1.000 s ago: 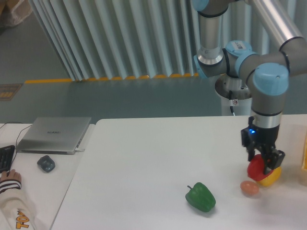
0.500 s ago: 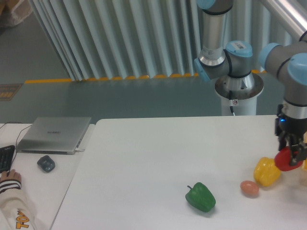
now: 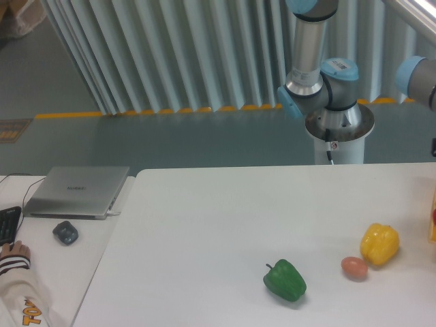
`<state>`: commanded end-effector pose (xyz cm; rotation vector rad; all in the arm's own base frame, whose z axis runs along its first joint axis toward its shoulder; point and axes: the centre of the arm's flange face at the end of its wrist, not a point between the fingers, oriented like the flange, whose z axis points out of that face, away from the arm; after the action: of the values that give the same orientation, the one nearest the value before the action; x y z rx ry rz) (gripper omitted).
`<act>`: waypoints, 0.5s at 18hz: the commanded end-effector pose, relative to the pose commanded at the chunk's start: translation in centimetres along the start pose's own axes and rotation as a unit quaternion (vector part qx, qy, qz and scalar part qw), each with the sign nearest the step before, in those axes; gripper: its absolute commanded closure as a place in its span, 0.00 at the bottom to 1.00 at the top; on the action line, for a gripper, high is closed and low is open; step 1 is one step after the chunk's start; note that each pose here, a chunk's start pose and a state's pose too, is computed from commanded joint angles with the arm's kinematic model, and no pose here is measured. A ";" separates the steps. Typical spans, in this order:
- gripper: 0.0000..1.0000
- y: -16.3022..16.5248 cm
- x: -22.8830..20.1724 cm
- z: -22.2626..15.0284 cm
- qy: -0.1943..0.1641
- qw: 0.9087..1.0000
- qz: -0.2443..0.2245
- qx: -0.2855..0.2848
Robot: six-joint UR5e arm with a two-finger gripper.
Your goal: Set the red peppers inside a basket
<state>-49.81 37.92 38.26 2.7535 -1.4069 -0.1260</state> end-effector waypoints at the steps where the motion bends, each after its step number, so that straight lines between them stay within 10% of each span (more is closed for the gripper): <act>1: 0.59 0.8 0.1 0.2 -0.002 1.000 -0.005 -0.001; 9: 0.58 6.7 0.8 3.2 -0.001 0.999 -0.051 -0.004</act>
<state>-55.07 33.33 35.52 2.8191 -1.2646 -0.1391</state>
